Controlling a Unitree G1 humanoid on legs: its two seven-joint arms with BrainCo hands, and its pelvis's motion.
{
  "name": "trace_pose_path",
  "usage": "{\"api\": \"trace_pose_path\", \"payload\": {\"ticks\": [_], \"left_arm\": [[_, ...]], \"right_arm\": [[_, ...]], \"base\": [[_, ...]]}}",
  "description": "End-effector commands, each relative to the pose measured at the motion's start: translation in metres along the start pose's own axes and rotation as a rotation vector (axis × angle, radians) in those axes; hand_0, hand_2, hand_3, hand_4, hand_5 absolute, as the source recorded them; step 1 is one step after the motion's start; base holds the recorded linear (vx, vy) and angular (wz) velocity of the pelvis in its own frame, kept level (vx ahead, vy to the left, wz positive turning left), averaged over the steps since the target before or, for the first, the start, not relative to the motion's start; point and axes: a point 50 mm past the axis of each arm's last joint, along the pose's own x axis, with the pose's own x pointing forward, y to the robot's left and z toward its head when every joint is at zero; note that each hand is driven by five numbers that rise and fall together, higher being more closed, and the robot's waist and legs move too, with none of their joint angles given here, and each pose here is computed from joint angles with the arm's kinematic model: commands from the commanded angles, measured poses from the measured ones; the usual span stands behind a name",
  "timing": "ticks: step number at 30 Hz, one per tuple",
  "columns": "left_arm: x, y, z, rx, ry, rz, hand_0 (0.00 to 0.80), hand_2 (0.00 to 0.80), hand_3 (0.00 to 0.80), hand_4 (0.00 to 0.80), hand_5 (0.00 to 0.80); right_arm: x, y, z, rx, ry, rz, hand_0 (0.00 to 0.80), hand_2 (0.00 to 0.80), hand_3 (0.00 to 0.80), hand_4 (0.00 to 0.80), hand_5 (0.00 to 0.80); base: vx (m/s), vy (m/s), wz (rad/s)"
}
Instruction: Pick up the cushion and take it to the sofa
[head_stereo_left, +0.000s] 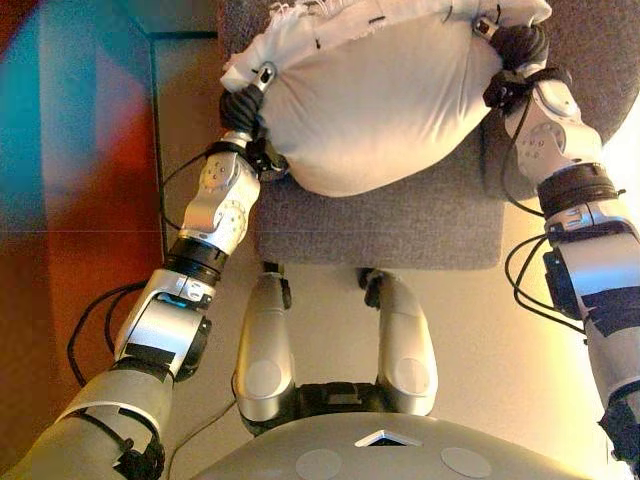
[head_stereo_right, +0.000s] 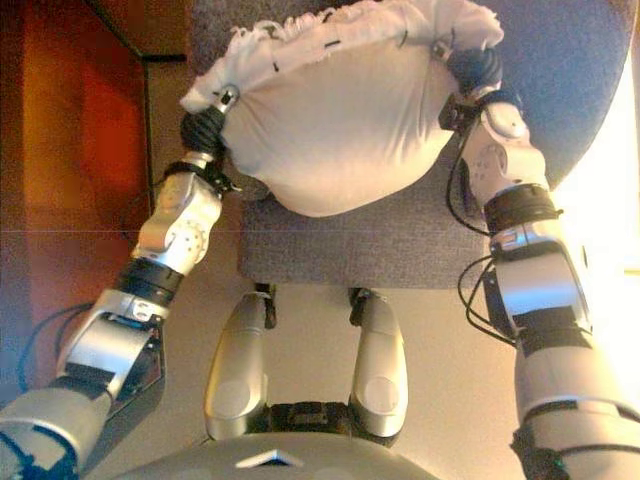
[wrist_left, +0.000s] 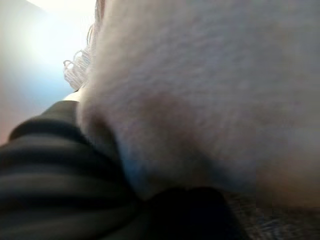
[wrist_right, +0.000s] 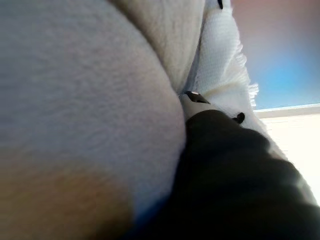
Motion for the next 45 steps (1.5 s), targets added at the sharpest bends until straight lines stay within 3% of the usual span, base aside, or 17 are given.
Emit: {"api": "trace_pose_path", "payload": {"ticks": [1, 3, 4, 5, 6, 7, 8, 16, 22, 29, 45], "left_arm": [[0.006, -0.023, 0.024, -0.122, -0.103, -0.035, 0.800, 0.800, 0.800, 0.800, 0.800], [0.007, -0.030, 0.023, -0.106, -0.099, -0.056, 0.800, 0.800, 0.800, 0.800, 0.800], [0.008, -0.033, 0.024, -0.088, -0.100, -0.073, 0.800, 0.800, 0.800, 0.800, 0.800], [0.008, -0.035, 0.024, -0.076, -0.096, -0.095, 0.800, 0.800, 0.800, 0.800, 0.800], [0.008, -0.039, 0.024, -0.059, -0.096, -0.123, 0.653, 0.653, 0.653, 0.653, 0.653], [0.008, -0.040, 0.025, -0.041, -0.100, -0.137, 0.455, 0.455, 0.455, 0.455, 0.455], [0.007, -0.040, 0.026, -0.024, -0.102, -0.143, 0.000, 0.000, 0.000, 0.000, 0.000], [0.010, -0.028, 0.037, -0.017, -0.145, -0.038, 0.000, 0.000, 0.000, 0.000, 0.000], [0.004, -0.020, 0.048, 0.004, -0.235, 0.024, 0.000, 0.000, 0.000, 0.000, 0.000], [-0.003, -0.005, 0.055, -0.019, -0.263, 0.021, 0.000, 0.000, 0.000, 0.000, 0.000], [-0.037, 0.047, 0.013, -0.039, -0.130, 0.121, 0.000, 0.000, 0.000, 0.000, 0.000]], "right_arm": [[0.009, 0.023, 0.027, -0.078, -0.050, 0.066, 0.800, 0.800, 0.800, 0.800, 0.800], [0.012, 0.025, 0.031, -0.059, -0.039, 0.027, 0.800, 0.800, 0.800, 0.800, 0.800], [0.013, 0.025, 0.034, -0.054, -0.033, 0.012, 0.254, 0.254, 0.254, 0.254, 0.254], [0.014, 0.024, 0.036, -0.054, -0.027, 0.003, 0.000, 0.000, 0.000, 0.000, 0.000], [0.014, 0.024, 0.038, -0.065, -0.024, 0.005, 0.000, 0.000, 0.000, 0.000, 0.000], [0.013, 0.022, 0.038, -0.073, -0.024, -0.002, 0.000, 0.000, 0.000, 0.000, 0.000], [0.013, 0.020, 0.038, -0.080, -0.024, -0.013, 0.000, 0.000, 0.000, 0.000, 0.000], [0.012, 0.006, 0.042, -0.119, -0.068, -0.180, 0.000, 0.000, 0.000, 0.000, 0.000], [0.005, -0.006, 0.060, -0.429, -0.156, -0.422, 0.000, 0.000, 0.000, 0.000, 0.000], [-0.003, -0.016, 0.076, -0.578, -0.236, -0.571, 0.000, 0.000, 0.000, 0.000, 0.000], [-0.032, -0.063, 0.047, -0.452, -0.233, -0.590, 0.000, 0.000, 0.000, 0.000, 0.000]], "base": [[0.000, 0.000, 0.00], [0.014, -0.022, 0.07], [0.005, 0.000, 0.11], [-0.001, 0.026, 0.12], [0.002, 0.034, 0.13], [0.012, 0.034, 0.11], [0.031, 0.034, 0.07], [0.014, 0.012, 0.01], [0.000, -0.001, -0.01], [-0.001, -0.001, 0.01], [0.093, 0.019, 0.00]]}}
